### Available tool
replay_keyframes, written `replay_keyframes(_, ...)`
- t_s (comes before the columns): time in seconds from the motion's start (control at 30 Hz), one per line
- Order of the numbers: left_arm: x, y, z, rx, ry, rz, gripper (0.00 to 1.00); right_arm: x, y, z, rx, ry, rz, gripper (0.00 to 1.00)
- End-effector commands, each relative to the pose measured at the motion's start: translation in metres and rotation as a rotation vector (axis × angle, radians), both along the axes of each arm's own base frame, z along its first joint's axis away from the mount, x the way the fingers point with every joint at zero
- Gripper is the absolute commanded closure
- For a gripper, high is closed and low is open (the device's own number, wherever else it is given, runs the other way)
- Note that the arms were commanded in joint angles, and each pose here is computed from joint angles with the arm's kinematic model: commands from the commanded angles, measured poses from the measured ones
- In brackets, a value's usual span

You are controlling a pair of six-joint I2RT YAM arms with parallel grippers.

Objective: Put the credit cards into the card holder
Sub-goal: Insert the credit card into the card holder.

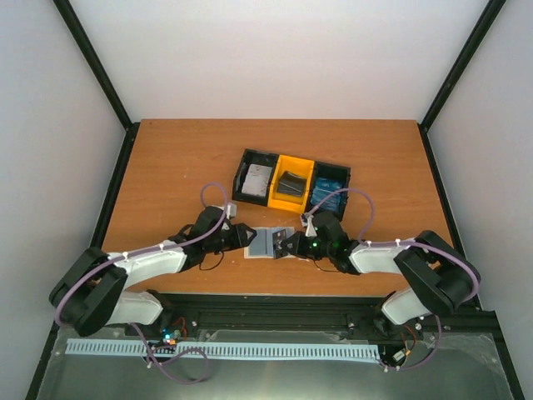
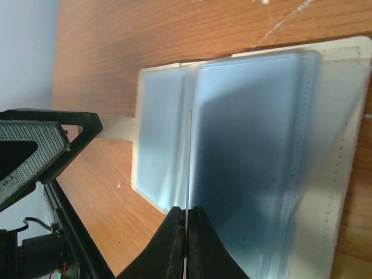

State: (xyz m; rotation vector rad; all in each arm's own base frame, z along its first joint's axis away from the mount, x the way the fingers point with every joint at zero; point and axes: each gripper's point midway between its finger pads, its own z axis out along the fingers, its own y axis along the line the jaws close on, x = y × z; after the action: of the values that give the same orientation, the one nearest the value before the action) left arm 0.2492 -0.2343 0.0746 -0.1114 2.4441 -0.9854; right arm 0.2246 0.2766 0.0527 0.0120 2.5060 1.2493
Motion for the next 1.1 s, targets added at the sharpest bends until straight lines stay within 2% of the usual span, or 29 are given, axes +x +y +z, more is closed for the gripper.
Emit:
replay_keyframes(0.0,0.009,-0.006,-0.005,0.017,-0.013,-0.015,0.52,0.016,0.010,0.009,0.042,-0.035,-0.026,0.97)
replay_keyframes(0.1,0.008,0.001,-0.026,0.073,0.044,0.012,0.52,0.017,0.015,0.004,0.062,-0.027,-0.014,0.97)
replay_keyframes(0.2,0.008,0.005,-0.036,0.110,0.074,0.030,0.57,0.017,0.017,0.002,0.074,-0.032,-0.013,0.97)
replay_keyframes(0.37,0.007,0.007,-0.046,0.131,0.104,0.035,0.75,0.020,0.018,0.001,0.074,-0.044,-0.012,0.97)
replay_keyframes(0.43,0.007,0.012,-0.049,0.150,0.110,0.055,0.78,0.021,0.019,0.000,0.078,-0.043,-0.012,0.97)
replay_keyframes(0.87,0.002,0.016,-0.052,0.162,0.118,0.054,0.85,0.023,0.018,-0.022,0.087,0.045,-0.074,0.97)
replay_keyframes(1.07,0.000,0.018,-0.054,0.168,0.124,0.061,0.91,0.023,0.010,-0.023,0.091,0.061,-0.130,0.97)
